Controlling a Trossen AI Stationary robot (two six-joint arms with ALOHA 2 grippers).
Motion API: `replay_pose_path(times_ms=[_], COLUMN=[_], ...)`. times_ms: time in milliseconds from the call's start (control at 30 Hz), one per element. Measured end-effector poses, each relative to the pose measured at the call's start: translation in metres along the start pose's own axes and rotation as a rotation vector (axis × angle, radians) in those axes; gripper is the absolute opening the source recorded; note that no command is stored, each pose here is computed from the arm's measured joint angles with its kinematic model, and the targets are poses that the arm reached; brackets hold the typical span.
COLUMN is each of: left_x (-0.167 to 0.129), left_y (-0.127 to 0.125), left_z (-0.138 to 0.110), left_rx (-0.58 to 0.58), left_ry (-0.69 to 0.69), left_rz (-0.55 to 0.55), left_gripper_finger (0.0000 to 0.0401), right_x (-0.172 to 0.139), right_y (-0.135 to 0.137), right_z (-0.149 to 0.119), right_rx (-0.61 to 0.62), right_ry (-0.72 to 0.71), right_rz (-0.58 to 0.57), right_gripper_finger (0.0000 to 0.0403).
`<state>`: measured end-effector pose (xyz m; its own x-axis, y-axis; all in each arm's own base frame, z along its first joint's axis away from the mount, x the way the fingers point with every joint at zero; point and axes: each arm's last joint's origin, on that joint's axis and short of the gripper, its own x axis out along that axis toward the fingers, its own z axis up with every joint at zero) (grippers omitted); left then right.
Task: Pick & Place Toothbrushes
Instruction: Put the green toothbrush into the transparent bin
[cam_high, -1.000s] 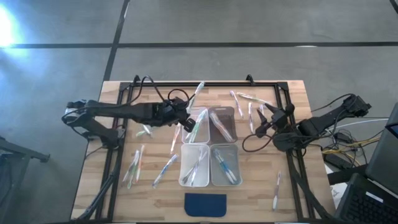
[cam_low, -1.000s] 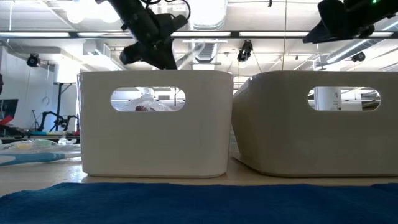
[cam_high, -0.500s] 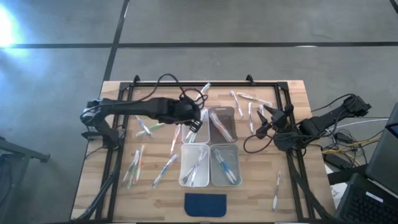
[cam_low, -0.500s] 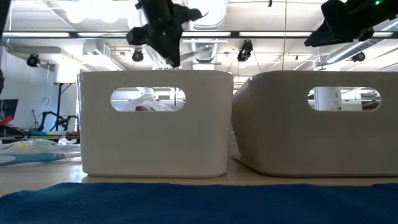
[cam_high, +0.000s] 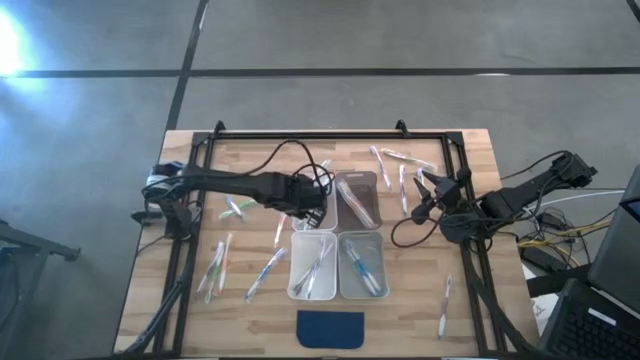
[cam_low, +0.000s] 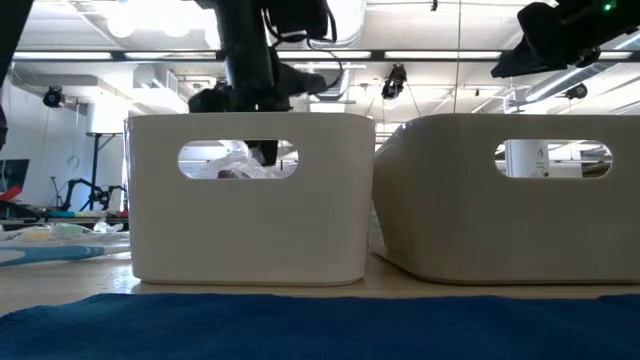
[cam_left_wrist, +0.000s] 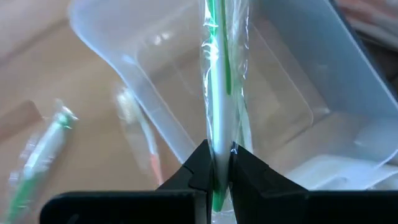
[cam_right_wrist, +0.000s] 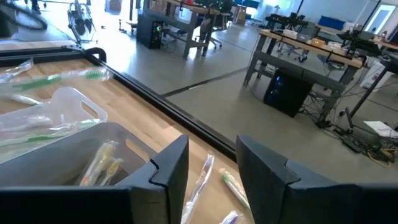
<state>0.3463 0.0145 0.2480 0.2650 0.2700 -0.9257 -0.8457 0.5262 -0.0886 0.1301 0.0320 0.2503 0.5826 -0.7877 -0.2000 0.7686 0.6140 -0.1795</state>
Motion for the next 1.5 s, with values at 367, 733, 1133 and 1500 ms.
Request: replay_pose_path(times_ms=[367,733,1133,1500], left_x=[0.009,0.028,0.031,0.047], left_y=[-0.005,-0.010,-0.007,-0.003], left_z=[-0.007,-0.010,-0.006,-0.015], left_rx=[-0.046,-0.039,-0.052,-0.046], left_ry=[0.033,0.085,0.086,0.131], left_rz=[-0.065,-0.048,-0.038,-0.077], left_gripper_finger=[0.0032,0.0033,0.0033,0.0033], right_x=[0.000,0.000,0.000,0.001], right_y=[0.000,0.000,0.000,0.000], right_z=[0.000,-0.001,-0.002,-0.003], right_rx=[-0.001,-0.008,-0.013,-0.014], right_ry=[0.000,0.001,0.001,0.001], right_rz=[0.000,-0.001,-0.002,-0.003], right_gripper_finger=[0.0089,0.0056,0.0052,0.0088])
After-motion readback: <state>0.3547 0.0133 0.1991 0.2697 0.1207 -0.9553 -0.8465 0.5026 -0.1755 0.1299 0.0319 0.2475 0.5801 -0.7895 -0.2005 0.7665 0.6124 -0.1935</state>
